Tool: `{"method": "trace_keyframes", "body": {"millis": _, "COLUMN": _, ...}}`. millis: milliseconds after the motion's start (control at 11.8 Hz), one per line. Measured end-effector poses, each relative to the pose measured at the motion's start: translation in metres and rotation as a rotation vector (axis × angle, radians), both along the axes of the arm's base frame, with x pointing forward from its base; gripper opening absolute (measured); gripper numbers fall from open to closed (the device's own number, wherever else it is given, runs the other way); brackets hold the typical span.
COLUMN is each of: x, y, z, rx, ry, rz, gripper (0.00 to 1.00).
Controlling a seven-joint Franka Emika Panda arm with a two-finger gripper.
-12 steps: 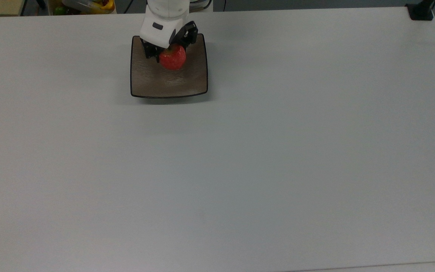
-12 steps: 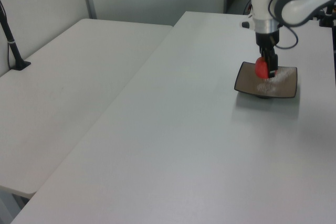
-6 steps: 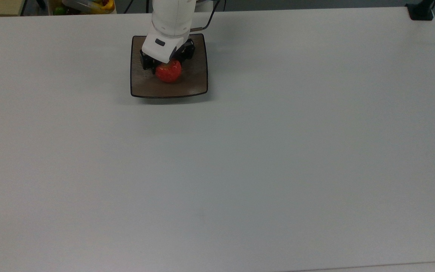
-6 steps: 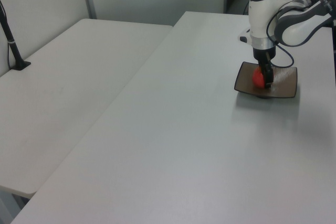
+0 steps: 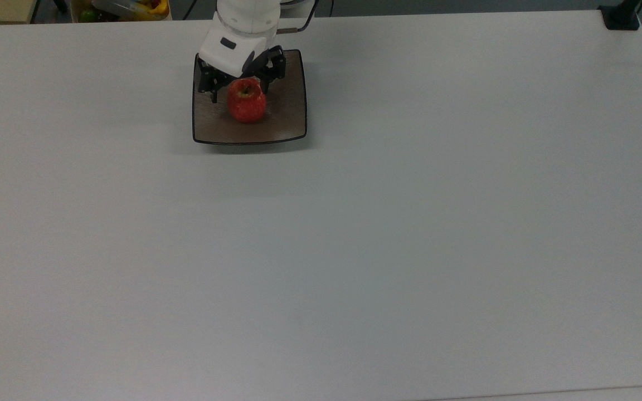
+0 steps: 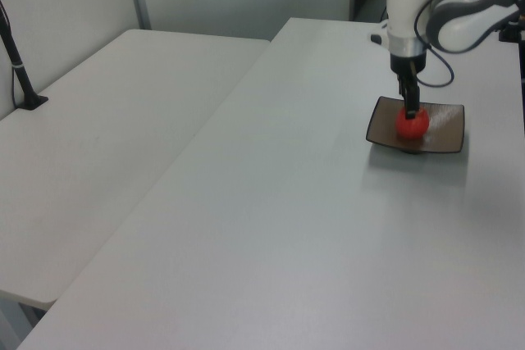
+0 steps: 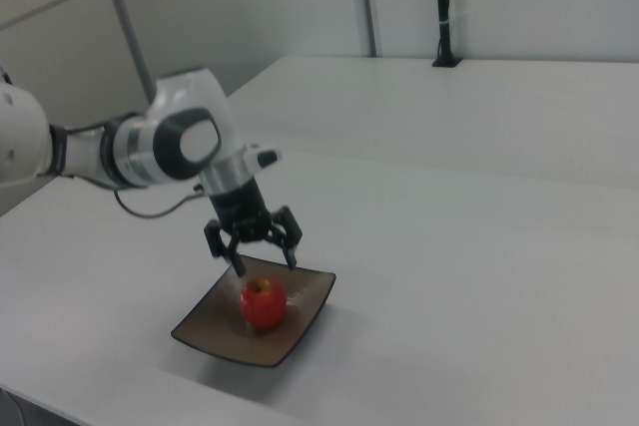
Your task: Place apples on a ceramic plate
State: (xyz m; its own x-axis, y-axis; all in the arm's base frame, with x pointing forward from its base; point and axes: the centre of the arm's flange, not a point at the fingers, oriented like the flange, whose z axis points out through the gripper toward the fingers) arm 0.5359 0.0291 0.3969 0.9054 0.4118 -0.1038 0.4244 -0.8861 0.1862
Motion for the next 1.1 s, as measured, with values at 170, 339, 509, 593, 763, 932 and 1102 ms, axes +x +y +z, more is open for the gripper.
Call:
{"method": "trace_keyframes", "body": {"millis": 170, "x": 0.011, "y": 0.004, "z": 0.051, "rx": 0.012, "ry": -0.028, "rz": -0.024, "gripper": 1.00}}
{"method": "trace_keyframes", "body": {"millis": 339, "x": 0.018, "y": 0.015, "z": 0.109, "rx": 0.066, "ry": -0.064, "rz": -0.055, "gripper": 1.00}}
{"method": "trace_keyframes", "body": {"millis": 509, "x": 0.014, "y": 0.023, "z": 0.170, "rx": 0.114, "ry": -0.092, "rz": -0.137, "gripper": 1.00}}
{"method": "trace_keyframes", "body": {"millis": 593, "x": 0.009, "y": 0.025, "z": 0.197, "rx": 0.135, "ry": -0.093, "rz": -0.188, "gripper": 1.00}}
{"method": "trace_keyframes", "body": {"millis": 763, "x": 0.000, "y": 0.030, "z": 0.235, "rx": 0.193, "ry": -0.091, "rz": -0.271, "gripper": 1.00}}
{"method": "trace_keyframes", "body": {"millis": 932, "x": -0.004, "y": 0.036, "z": 0.248, "rx": 0.249, "ry": -0.095, "rz": -0.330, "gripper": 1.00}}
{"method": "trace_keyframes", "body": {"millis": 1102, "x": -0.003, "y": 0.039, "z": 0.247, "rx": 0.298, "ry": -0.083, "rz": -0.342, "gripper": 1.00}}
